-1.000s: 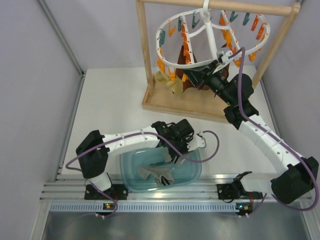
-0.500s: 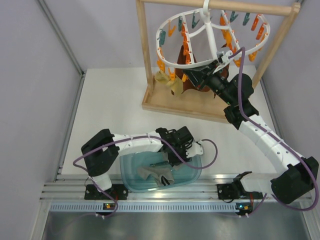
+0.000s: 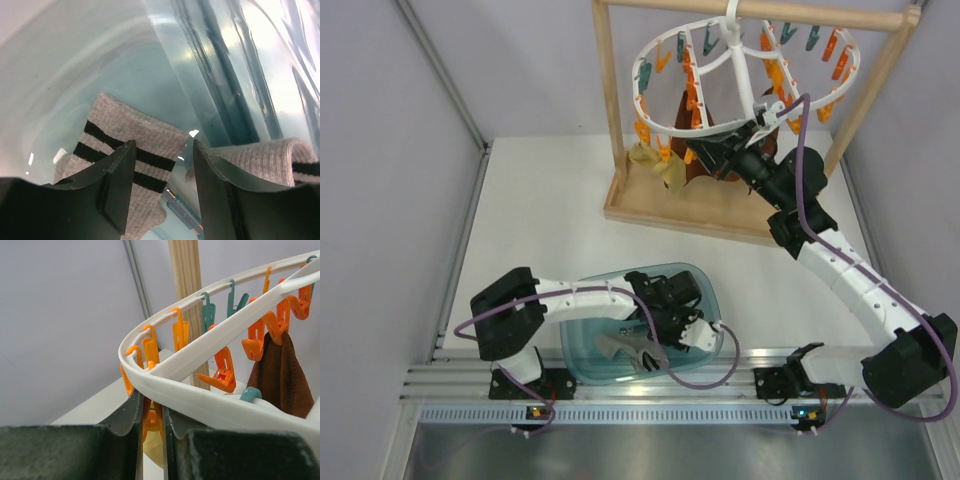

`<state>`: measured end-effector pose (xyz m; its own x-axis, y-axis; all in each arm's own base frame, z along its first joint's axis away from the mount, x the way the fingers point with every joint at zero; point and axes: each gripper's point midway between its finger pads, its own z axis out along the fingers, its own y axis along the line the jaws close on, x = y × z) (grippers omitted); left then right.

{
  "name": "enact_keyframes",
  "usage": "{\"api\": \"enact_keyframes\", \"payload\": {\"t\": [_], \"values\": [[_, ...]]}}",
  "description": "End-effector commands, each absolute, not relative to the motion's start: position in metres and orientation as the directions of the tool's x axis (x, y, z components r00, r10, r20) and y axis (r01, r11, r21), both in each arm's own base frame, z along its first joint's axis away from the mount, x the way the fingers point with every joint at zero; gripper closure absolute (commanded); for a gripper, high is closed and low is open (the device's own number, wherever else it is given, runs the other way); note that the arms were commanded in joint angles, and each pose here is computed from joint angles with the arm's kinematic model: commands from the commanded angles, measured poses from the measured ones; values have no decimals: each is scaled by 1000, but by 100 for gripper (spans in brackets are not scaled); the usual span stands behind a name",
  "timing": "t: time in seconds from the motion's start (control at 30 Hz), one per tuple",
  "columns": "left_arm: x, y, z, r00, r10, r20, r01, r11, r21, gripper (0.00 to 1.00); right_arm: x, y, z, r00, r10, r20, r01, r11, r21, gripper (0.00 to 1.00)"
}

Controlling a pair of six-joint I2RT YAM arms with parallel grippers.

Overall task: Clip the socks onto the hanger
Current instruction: Pick up the sock from the bin.

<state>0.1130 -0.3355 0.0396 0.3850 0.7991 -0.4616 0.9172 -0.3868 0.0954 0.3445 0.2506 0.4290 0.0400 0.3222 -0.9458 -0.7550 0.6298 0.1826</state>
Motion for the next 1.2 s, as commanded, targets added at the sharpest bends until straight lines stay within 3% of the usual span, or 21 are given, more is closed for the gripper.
{"api": "enact_keyframes", "payload": {"t": [0.0,0.17,0.33,0.77,0.87,0.9,1.17], "values": [[109,-341,57,572,658,-489,805,-564,183,45,345,247,438,56,331,-942,-756,631,177,100],[105,-334,63,674,583,-454,712,-676,189,44,344,247,438,53,334,-941,-757,628,181,100],[112,-343,68,707,559,-433,681,-704,202,32,344,247,436,51,331,-942,-757,628,180,100],[132,-335,18,732,568,-375,648,-751,128,37,343,244,435,51,334,-941,-761,623,180,100],[129,-331,13,731,566,-381,640,-762,94,52,344,243,436,55,334,-941,-760,626,178,100],[125,-333,16,721,563,-404,641,-764,79,63,343,244,436,53,334,-941,-761,623,179,100],[114,-360,88,599,596,-535,743,-664,91,97,343,243,441,62,336,-940,-762,625,173,100]]}}
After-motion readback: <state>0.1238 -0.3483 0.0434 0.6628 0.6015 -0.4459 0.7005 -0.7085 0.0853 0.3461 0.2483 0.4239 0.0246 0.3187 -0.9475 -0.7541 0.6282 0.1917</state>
